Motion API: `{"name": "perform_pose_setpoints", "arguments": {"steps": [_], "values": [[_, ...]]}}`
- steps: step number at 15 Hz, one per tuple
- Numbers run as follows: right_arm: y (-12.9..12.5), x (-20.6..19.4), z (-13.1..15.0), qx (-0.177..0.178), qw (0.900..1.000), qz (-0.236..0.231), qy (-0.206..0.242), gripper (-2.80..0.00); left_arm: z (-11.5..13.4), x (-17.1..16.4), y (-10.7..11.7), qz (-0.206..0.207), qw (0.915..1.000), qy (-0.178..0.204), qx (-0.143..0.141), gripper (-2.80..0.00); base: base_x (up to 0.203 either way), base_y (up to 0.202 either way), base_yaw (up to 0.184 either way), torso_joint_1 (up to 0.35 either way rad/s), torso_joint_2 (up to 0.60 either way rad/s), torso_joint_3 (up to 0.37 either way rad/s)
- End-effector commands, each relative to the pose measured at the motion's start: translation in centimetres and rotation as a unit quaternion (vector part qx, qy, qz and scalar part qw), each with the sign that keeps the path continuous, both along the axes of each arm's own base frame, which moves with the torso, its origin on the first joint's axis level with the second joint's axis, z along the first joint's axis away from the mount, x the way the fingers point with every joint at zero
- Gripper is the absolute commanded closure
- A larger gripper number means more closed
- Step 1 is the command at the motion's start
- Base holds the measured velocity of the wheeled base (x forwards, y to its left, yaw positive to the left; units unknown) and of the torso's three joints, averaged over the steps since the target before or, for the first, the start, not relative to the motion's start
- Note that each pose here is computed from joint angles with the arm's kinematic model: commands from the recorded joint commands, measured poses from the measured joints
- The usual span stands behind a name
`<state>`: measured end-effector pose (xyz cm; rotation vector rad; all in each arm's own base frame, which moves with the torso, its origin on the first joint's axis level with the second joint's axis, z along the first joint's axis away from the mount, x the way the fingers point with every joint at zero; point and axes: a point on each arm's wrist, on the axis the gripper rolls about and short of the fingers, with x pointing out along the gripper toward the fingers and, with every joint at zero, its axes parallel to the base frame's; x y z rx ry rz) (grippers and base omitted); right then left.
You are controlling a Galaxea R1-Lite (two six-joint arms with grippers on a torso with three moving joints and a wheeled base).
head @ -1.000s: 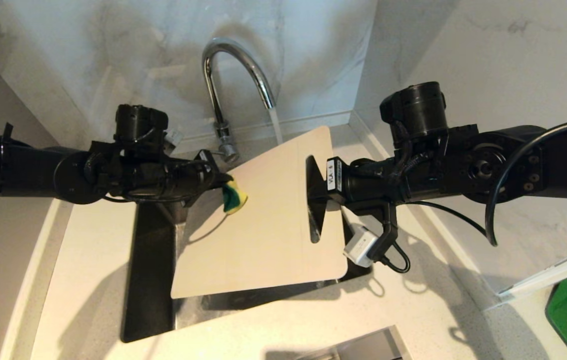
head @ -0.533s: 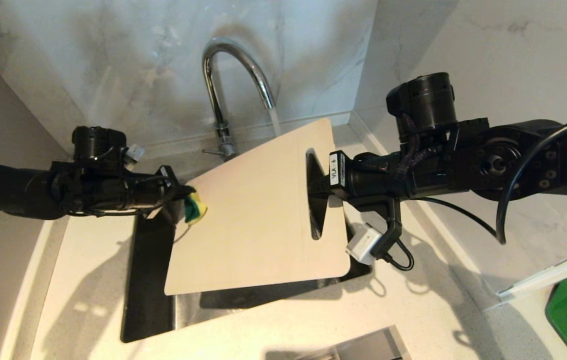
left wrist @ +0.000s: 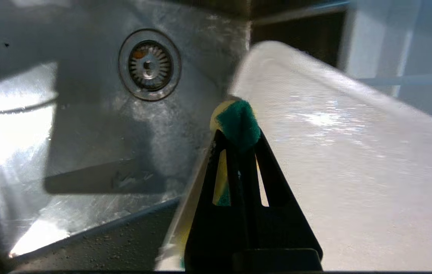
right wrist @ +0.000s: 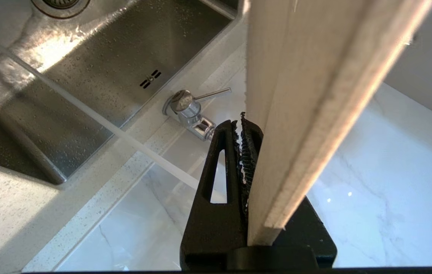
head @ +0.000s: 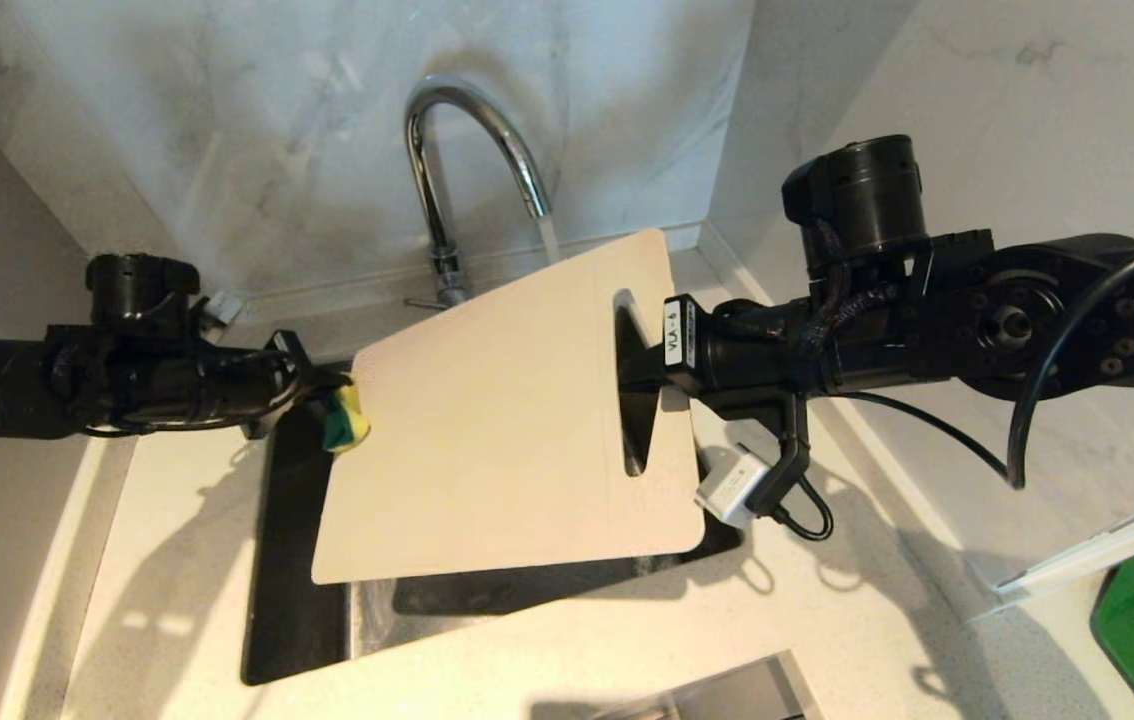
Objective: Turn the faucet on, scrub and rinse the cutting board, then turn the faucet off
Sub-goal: Scrub the cutting board underwater
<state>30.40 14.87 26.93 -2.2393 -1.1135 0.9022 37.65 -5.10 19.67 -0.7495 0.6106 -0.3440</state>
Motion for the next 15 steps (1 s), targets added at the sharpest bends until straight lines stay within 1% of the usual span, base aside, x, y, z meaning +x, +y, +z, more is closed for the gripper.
{"name": "perform_pose_setpoints", "arguments": {"steps": [1, 3, 5, 7, 9, 10, 12, 13, 15], "values": [[0.1, 0.2, -0.3, -0.005, 1.000, 0.004, -0.001, 0.00, 2.5, -1.9, -1.5, -0.022, 0.9993, -0.029, -0.010, 0.00, 0.000, 0.000, 0.000, 0.000, 0.00, 0.000], [0.1, 0.2, -0.2, -0.004, 1.000, 0.003, -0.002, 0.00, 4.1, -3.9, -4.3, -0.062, 0.9971, -0.042, -0.016, 0.00, 0.000, 0.000, 0.000, 0.000, 0.00, 0.000], [0.1, 0.2, -0.2, -0.004, 1.000, 0.003, -0.003, 0.00, 5.2, -5.8, -8.0, -0.109, 0.9924, -0.054, -0.020, 0.00, 0.000, 0.000, 0.000, 0.000, 0.00, 0.000], [0.1, 0.3, -0.4, -0.006, 1.000, 0.003, 0.001, 0.00, 5.9, -8.0, -12.0, -0.144, 0.9875, -0.063, -0.015, 0.00, 0.000, 0.000, 0.000, 0.000, 0.00, 0.000], [0.2, 0.4, -0.5, -0.006, 1.000, 0.003, 0.002, 0.00, 6.6, -10.0, -15.4, -0.170, 0.9828, -0.073, -0.010, 0.00, 0.000, 0.000, 0.000, 0.000, 0.00, 0.000], [0.2, 0.5, -0.6, -0.007, 1.000, 0.003, 0.003, 0.00, 7.3, -10.6, -16.7, -0.177, 0.9809, -0.079, -0.010, 0.00, 0.000, 0.000, 0.000, 0.000, 0.00, 0.000], [0.2, 0.4, -0.7, -0.007, 1.000, 0.003, 0.004, 0.00, 8.1, -11.1, -18.5, -0.191, 0.9786, -0.077, -0.006, 0.00, 0.000, 0.000, 0.000, 0.000, 0.00, 0.000], [0.1, 0.3, -0.8, -0.008, 1.000, 0.003, 0.006, 0.00, 8.1, -11.1, -19.2, -0.195, 0.9778, -0.076, -0.006, 0.00, 0.000, 0.000, 0.000, 0.000, 0.00, 0.000], [0.0, 0.0, -0.7, -0.008, 1.000, 0.003, 0.006, 0.00, 7.6, -11.0, -19.3, -0.194, 0.9787, -0.066, -0.003, 0.00, 0.000, 0.000, 0.000, 0.000, 0.00, 0.000]]}}
